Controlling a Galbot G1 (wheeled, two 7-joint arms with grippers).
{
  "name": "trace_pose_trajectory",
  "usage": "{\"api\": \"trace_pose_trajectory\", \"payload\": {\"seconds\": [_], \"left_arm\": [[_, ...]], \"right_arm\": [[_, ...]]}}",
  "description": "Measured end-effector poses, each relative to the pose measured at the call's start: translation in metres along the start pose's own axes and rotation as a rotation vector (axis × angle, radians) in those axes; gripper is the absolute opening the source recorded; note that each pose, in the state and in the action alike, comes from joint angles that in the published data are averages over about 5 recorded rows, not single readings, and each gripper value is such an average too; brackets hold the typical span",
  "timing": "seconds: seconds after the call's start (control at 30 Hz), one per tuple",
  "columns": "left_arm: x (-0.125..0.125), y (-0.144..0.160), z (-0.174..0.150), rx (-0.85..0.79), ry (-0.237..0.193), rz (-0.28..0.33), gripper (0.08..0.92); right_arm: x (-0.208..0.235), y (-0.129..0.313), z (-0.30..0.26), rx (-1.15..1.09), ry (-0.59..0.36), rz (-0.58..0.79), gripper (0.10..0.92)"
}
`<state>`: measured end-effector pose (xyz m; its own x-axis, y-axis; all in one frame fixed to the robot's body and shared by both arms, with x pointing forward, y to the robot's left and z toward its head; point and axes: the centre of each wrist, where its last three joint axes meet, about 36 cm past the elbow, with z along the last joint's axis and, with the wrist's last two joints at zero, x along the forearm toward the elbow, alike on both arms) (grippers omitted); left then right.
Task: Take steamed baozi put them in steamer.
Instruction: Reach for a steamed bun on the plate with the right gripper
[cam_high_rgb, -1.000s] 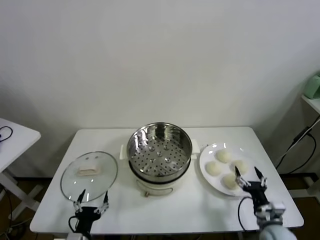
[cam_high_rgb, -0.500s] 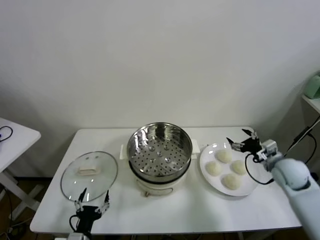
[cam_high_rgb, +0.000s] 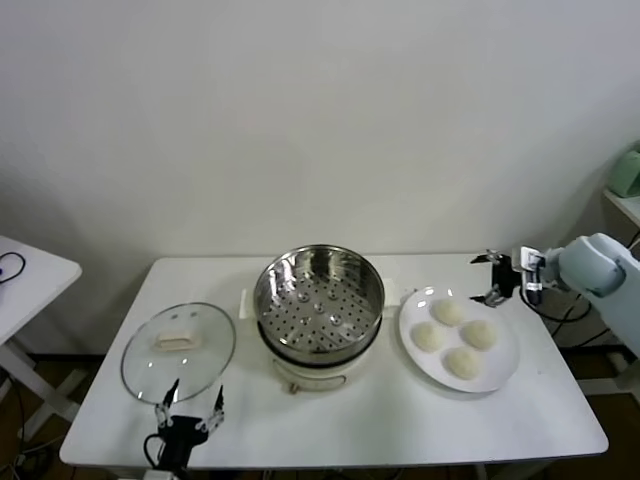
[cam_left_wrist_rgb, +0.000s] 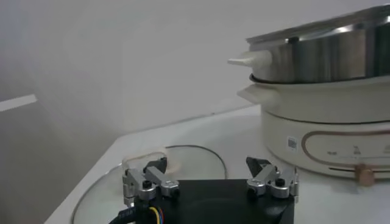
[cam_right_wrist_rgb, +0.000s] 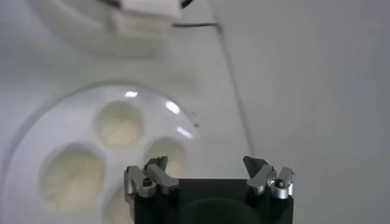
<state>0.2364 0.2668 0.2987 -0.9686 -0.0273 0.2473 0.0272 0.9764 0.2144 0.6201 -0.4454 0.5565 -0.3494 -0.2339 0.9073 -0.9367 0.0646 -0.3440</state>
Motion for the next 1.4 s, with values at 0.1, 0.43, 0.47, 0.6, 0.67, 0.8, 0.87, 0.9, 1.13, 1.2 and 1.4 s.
{"api": "trace_pose_trajectory", "payload": {"seconds": [0.1, 0.43, 0.47, 0.6, 0.67, 0.8, 0.87, 0.9, 1.13, 1.2, 1.4], "left_arm": [[0.001, 0.0, 0.001, -0.004, 0.002, 0.0, 0.823], [0.002, 0.002, 0.004, -0.011, 0.008, -0.01, 0.823], [0.002, 0.002, 0.004, -0.012, 0.009, -0.01, 0.823], [0.003, 0.002, 0.006, -0.019, 0.011, -0.009, 0.823], [0.003, 0.002, 0.007, -0.021, 0.012, -0.01, 0.823], [0.003, 0.002, 0.009, -0.025, 0.013, -0.01, 0.823], [0.002, 0.002, 0.01, -0.027, 0.013, -0.01, 0.823], [0.002, 0.002, 0.011, -0.028, 0.013, -0.01, 0.823], [0.002, 0.003, 0.015, -0.041, 0.014, -0.009, 0.823], [0.002, 0.003, 0.015, -0.043, 0.014, -0.009, 0.823], [0.003, 0.004, 0.017, -0.05, 0.016, -0.006, 0.823]], "right_arm": [[-0.011, -0.017, -0.002, 0.023, 0.029, -0.073, 0.823], [-0.057, -0.06, -0.028, 0.078, 0.085, -0.208, 0.823], [-0.062, -0.062, -0.031, 0.084, 0.092, -0.216, 0.823], [-0.081, -0.069, -0.038, 0.107, 0.124, -0.252, 0.823], [-0.09, -0.071, -0.041, 0.117, 0.141, -0.269, 0.823], [-0.104, -0.072, -0.045, 0.136, 0.168, -0.291, 0.823], [-0.11, -0.073, -0.047, 0.143, 0.178, -0.296, 0.823], [-0.113, -0.074, -0.048, 0.146, 0.182, -0.297, 0.823], [-0.129, -0.077, -0.054, 0.164, 0.191, -0.286, 0.823], [-0.133, -0.077, -0.055, 0.165, 0.19, -0.282, 0.823], [-0.141, -0.077, -0.057, 0.161, 0.193, -0.282, 0.823]]}}
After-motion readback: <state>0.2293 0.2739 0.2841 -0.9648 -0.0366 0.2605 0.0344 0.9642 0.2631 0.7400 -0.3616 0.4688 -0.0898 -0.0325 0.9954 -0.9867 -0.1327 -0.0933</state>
